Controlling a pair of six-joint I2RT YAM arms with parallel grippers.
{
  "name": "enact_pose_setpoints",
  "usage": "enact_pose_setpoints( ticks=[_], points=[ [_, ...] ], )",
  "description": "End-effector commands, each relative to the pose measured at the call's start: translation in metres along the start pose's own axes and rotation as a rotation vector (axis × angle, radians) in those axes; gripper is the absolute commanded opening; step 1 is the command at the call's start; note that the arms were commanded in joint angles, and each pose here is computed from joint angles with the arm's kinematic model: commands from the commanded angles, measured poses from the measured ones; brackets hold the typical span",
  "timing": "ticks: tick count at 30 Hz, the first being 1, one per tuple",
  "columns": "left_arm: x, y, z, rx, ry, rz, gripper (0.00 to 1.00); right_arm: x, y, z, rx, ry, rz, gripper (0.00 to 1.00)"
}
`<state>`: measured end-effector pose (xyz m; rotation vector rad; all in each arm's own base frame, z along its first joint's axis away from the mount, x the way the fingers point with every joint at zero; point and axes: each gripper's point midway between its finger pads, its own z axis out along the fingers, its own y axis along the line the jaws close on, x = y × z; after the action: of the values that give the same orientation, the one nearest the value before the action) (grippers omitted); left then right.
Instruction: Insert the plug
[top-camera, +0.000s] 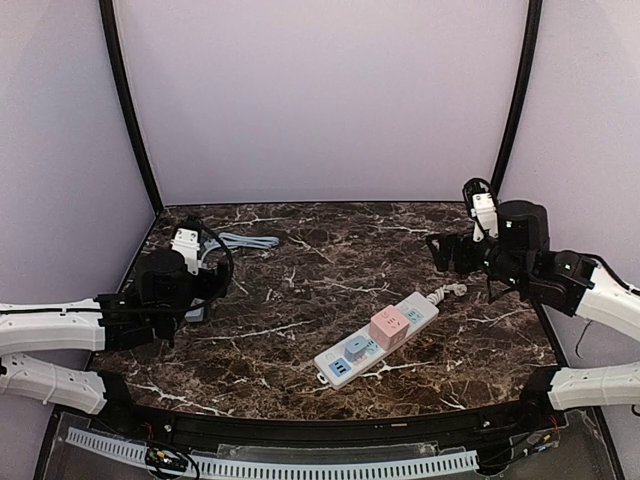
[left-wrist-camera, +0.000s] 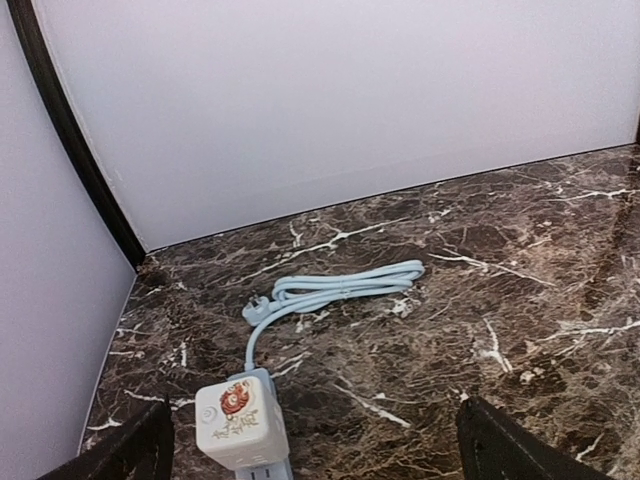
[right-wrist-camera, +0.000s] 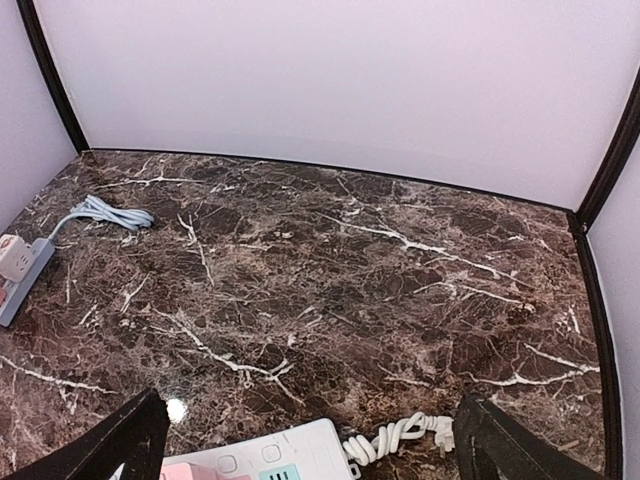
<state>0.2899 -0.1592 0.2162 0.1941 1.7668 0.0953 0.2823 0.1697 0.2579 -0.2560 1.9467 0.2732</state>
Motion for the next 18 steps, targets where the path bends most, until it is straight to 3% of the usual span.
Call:
enact_pose_setpoints(
  ticks=[1, 8, 14, 18],
  points=[
    [0.017, 0.030, 0.008, -0.113, 0.051, 0.067, 0.99, -0.021, -0.009, -0.008, 0.028, -0.164, -0.015, 0.99],
    [0.026, 0.053, 0.016, -0.201, 0.070, 0.110, 0.99, -0.015, -0.006, -0.018, -0.029, -0.248, -0.049, 0.99],
    [0.023, 0.066, 0.019, -0.275, 0.086, 0.166, 0.99, -0.012, -0.002, -0.023, -0.092, -0.332, 0.051, 0.99],
    [0.025, 0.085, 0.023, -0.357, 0.050, 0.180, 0.99, -0.003, -0.002, -0.016, -0.093, -0.319, 0.092, 0.99]
  ],
)
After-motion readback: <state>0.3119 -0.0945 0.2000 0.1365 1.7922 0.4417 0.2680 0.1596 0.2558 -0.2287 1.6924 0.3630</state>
